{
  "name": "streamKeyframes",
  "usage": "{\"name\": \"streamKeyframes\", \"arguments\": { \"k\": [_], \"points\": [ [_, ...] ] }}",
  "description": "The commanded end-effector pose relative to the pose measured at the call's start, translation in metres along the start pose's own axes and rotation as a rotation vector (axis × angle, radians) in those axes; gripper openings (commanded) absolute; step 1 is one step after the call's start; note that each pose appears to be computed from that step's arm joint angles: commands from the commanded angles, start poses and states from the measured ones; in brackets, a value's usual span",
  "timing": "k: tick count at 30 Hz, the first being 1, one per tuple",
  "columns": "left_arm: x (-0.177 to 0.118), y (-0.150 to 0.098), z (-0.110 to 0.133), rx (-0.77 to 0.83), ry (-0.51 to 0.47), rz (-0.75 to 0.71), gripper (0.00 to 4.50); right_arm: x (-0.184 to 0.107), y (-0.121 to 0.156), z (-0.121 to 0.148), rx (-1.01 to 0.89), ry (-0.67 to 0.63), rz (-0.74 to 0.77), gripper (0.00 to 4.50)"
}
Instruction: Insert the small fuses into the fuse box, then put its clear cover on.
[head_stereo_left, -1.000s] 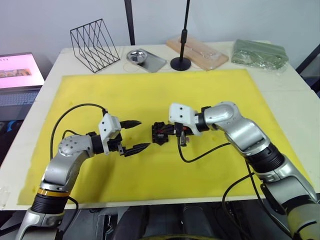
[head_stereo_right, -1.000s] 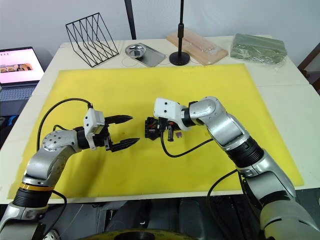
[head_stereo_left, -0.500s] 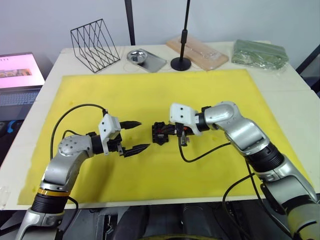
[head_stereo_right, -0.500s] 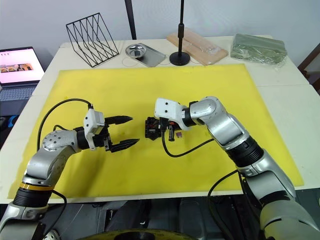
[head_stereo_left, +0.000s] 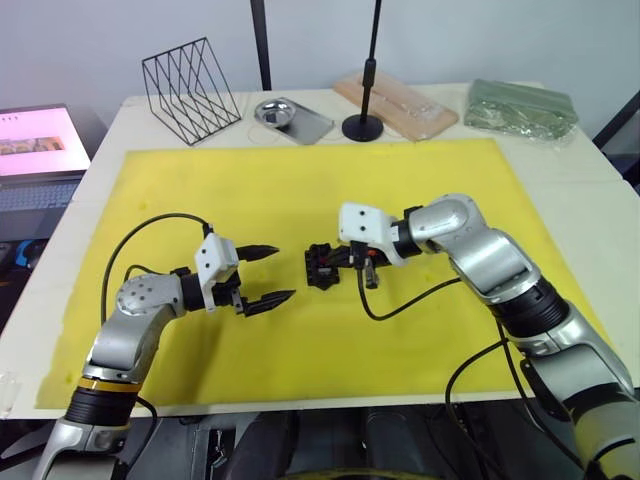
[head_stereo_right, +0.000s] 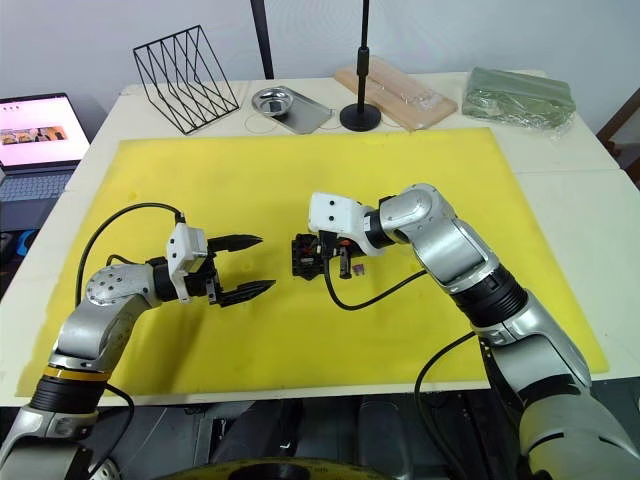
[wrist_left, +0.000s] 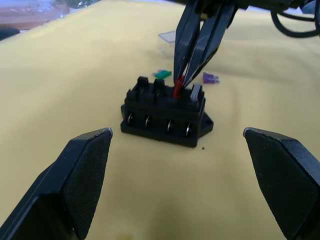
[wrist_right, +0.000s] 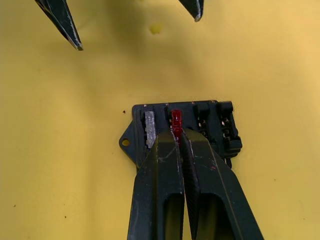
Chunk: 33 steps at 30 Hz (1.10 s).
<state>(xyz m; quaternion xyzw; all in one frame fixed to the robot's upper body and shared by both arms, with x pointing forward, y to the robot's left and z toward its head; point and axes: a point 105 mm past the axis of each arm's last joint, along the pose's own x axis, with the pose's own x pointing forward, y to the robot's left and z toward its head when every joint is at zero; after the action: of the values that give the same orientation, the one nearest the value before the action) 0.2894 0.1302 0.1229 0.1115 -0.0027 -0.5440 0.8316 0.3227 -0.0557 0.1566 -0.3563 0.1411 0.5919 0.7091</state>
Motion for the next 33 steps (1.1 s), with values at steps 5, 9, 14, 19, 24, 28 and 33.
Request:
{"name": "streamKeyframes", "arguments": {
  "k": [5, 9, 14, 19, 24, 28, 33],
  "points": [
    [0.004, -0.003, 0.002, 0.031, -0.022, -0.014, 4.45, -0.007, -0.004, 0.010, -0.064, 0.024, -0.009, 0.00],
    [0.003, -0.004, -0.003, 0.027, -0.018, -0.010, 4.45, -0.005, -0.002, 0.005, -0.081, 0.056, 0.005, 0.00],
    [0.000, -0.004, -0.004, 0.029, -0.019, -0.005, 4.45, -0.002, -0.002, 0.002, -0.073, 0.065, 0.014, 0.00],
    [0.002, -0.004, 0.000, 0.034, -0.041, -0.011, 4.45, -0.001, -0.003, 0.000, -0.072, 0.074, 0.022, 0.00],
    [0.007, -0.006, 0.005, 0.038, -0.052, -0.027, 4.45, -0.001, -0.004, 0.001, -0.070, 0.071, 0.017, 0.00],
    [0.009, -0.008, 0.008, 0.038, -0.056, -0.033, 4.50, -0.002, -0.006, 0.003, -0.069, 0.058, 0.009, 0.75],
    [0.009, -0.005, 0.015, 0.046, -0.059, -0.036, 4.50, -0.003, -0.009, 0.007, -0.064, 0.038, -0.007, 2.14]
  ]
}}
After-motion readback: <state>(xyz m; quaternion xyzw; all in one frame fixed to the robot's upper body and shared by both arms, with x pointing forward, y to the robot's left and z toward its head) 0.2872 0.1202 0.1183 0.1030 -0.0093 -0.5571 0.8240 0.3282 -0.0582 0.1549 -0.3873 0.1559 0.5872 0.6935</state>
